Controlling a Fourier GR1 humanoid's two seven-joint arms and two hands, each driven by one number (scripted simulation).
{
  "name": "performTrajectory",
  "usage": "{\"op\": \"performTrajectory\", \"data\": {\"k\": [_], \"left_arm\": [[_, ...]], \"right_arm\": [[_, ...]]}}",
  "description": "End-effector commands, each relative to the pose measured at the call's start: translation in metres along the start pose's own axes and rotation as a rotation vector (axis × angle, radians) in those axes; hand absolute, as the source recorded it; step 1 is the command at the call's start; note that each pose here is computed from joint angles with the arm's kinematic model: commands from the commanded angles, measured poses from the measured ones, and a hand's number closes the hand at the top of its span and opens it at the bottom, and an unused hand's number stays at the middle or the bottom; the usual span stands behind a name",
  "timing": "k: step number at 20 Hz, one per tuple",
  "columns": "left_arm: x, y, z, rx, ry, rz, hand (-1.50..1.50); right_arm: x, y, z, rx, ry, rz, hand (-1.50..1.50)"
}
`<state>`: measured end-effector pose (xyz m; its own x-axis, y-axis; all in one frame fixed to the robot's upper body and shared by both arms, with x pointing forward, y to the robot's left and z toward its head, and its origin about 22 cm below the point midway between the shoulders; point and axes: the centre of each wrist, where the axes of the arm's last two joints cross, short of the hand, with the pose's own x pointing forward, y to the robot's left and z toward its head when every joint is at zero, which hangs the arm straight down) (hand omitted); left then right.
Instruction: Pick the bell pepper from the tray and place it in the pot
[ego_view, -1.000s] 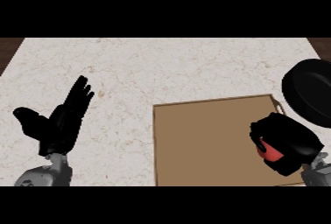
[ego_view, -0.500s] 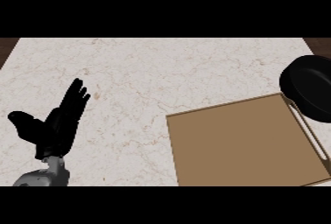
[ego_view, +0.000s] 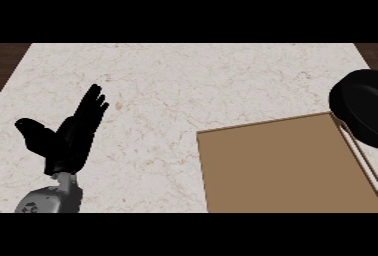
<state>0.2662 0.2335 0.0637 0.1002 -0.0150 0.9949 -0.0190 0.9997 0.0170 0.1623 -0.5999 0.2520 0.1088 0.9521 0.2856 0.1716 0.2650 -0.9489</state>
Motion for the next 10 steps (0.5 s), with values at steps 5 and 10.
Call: {"op": "performTrajectory", "data": {"k": [5,10], "left_arm": [[0.001,-0.010,0.007,-0.009,-0.005,-0.006,0.00],[0.002,-0.007,-0.009,-0.015,-0.009,-0.012,0.00]], "right_arm": [[0.007,-0.077,0.008,-0.174,-0.239,-0.164,1.50],[0.042,-0.097,-0.016,-0.128,-0.239,-0.190,1.50]]}}
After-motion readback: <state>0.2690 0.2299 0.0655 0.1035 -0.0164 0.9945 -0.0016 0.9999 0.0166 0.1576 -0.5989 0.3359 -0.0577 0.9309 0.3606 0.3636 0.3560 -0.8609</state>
